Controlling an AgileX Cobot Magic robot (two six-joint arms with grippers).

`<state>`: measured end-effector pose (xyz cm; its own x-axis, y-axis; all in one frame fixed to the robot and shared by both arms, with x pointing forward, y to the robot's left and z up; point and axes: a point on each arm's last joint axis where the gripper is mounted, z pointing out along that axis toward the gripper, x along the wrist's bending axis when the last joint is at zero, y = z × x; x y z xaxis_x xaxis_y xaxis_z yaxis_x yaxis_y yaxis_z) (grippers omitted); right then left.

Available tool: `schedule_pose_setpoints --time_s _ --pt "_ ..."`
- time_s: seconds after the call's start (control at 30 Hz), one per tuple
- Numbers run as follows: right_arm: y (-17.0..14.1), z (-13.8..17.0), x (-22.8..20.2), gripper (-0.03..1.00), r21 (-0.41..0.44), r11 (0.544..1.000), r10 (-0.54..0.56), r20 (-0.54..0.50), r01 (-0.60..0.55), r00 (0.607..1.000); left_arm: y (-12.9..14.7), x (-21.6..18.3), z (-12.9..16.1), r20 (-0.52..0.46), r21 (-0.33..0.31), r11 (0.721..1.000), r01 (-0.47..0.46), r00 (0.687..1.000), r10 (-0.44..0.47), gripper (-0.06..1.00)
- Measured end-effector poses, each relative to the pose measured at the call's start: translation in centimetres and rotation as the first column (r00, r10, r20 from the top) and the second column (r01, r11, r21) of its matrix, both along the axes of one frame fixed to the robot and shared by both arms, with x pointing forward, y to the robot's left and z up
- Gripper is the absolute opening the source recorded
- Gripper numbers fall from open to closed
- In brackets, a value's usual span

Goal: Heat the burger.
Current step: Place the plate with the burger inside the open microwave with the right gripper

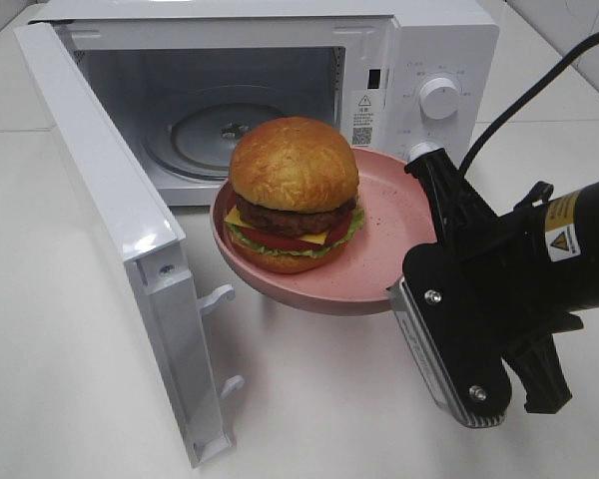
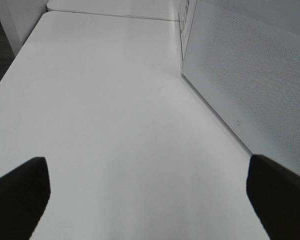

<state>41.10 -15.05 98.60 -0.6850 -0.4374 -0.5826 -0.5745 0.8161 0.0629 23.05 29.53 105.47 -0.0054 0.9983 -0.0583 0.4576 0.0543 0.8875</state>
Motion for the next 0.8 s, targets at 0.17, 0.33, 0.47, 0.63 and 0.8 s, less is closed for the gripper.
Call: schedule_pose_setpoints --time_s 0.17,0.33,0.47,0.63,0.8 --pt "0.5 -0.1 0.3 0.06 0.000 1.000 0.021 -0.012 -0.021 1.000 0.0 0.0 0.0 0.000 0.000 1.000 0.000 1.000 0.000 0.99" --pt "1.3 -0.1 1.2 0.06 0.003 1.000 0.022 -0.019 -0.022 1.000 0.0 0.0 0.0 0.000 0.000 1.000 0.000 1.000 0.000 0.99" --pt "1.5 -0.1 2.8 0.06 0.002 1.000 -0.008 -0.019 0.008 1.000 0.0 0.0 0.0 0.000 0.000 1.000 0.000 1.000 0.000 0.99" --pt "1.8 -0.1 4.0 0.06 0.000 1.000 -0.030 -0.026 0.030 0.999 0.0 0.0 0.0 0.000 0.000 1.000 0.000 1.000 0.000 0.99" --pt "2.4 -0.3 4.8 0.06 -0.007 1.000 -0.020 -0.023 0.020 1.000 0.0 0.0 0.0 0.000 0.000 1.000 0.000 1.000 0.000 0.99"
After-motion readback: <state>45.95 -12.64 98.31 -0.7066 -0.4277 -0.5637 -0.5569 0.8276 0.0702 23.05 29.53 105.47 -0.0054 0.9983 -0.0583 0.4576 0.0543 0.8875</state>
